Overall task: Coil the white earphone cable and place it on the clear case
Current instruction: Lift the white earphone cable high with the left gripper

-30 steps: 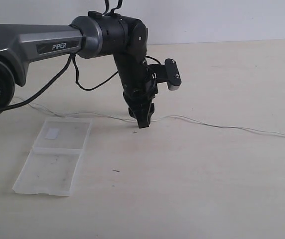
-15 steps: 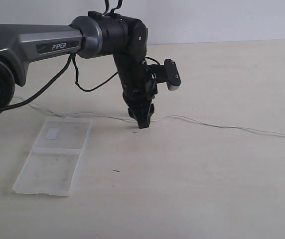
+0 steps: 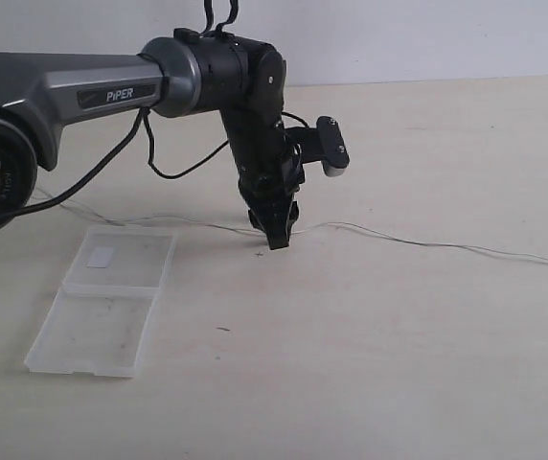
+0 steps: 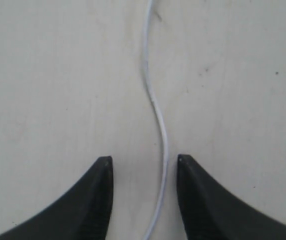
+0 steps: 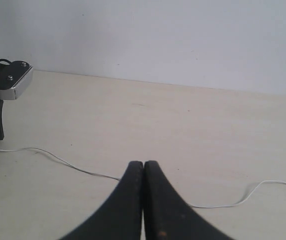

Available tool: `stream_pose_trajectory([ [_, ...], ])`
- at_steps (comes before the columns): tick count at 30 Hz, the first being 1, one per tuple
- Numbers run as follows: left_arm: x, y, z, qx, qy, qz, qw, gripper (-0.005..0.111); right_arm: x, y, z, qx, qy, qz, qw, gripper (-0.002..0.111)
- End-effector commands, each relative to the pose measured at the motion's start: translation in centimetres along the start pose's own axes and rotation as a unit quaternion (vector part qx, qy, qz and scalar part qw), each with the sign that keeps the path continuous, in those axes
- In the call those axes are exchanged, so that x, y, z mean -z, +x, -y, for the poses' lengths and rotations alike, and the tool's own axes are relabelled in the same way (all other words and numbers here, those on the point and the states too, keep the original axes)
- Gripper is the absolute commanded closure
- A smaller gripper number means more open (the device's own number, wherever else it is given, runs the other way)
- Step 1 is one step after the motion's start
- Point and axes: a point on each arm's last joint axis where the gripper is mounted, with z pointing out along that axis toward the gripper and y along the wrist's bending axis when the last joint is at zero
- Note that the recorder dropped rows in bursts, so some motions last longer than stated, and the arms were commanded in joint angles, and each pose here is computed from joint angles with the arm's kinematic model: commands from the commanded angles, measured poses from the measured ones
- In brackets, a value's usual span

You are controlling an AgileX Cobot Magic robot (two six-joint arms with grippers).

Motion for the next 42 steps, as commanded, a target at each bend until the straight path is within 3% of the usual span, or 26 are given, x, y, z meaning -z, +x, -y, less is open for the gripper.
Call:
stream_pose_trajectory([
  [1, -1.7, 0.5, 0.0, -0.007, 0.001, -0.025, 1.000, 0.065, 0.0, 0.0, 0.0, 0.001, 0.001, 0.008, 1.000, 0.108],
  [4, -1.7, 0.6, 0.1, -0.007, 0.004, -0.028, 1.000, 0.076, 0.0, 0.0, 0.0, 0.001, 0.001, 0.008, 1.000, 0.108],
  [8, -1.7, 0.7, 0.2, -0.008, 0.009, -0.034, 0.999, 0.106, 0.0, 0.0, 0.0, 0.001, 0.001, 0.008, 1.000, 0.108],
  [12, 0.6, 0.4, 0.2, 0.003, -0.001, -0.025, 1.000, 0.107, 0.0, 0.0, 0.0, 0.002, 0.001, 0.008, 1.000, 0.108],
  [19, 14.8, -0.5, 1.2, 0.040, -0.083, 0.066, 0.994, 0.107, 0.0, 0.0, 0.0, 0.002, 0.001, 0.008, 1.000, 0.108],
  [24, 24.3, 0.9, 4.0, 0.088, -0.115, 0.123, 0.982, 0.107, 0.0, 0.0, 0.0, 0.002, 0.001, 0.008, 1.000, 0.108],
  [27, 28.0, 1.6, 5.3, 0.105, -0.136, 0.164, 0.971, 0.107, 0.0, 0.0, 0.0, 0.002, 0.001, 0.008, 1.000, 0.108],
  [33, 35.0, 2.9, 8.8, 0.108, -0.158, 0.269, 0.944, 0.107, 0.0, 0.0, 0.0, 0.002, 0.001, 0.008, 1.000, 0.108],
  [42, 42.2, 5.5, 13.2, 0.103, -0.183, 0.363, 0.908, 0.107, 0.0, 0.0, 0.0, 0.002, 0.001, 0.008, 1.000, 0.108],
])
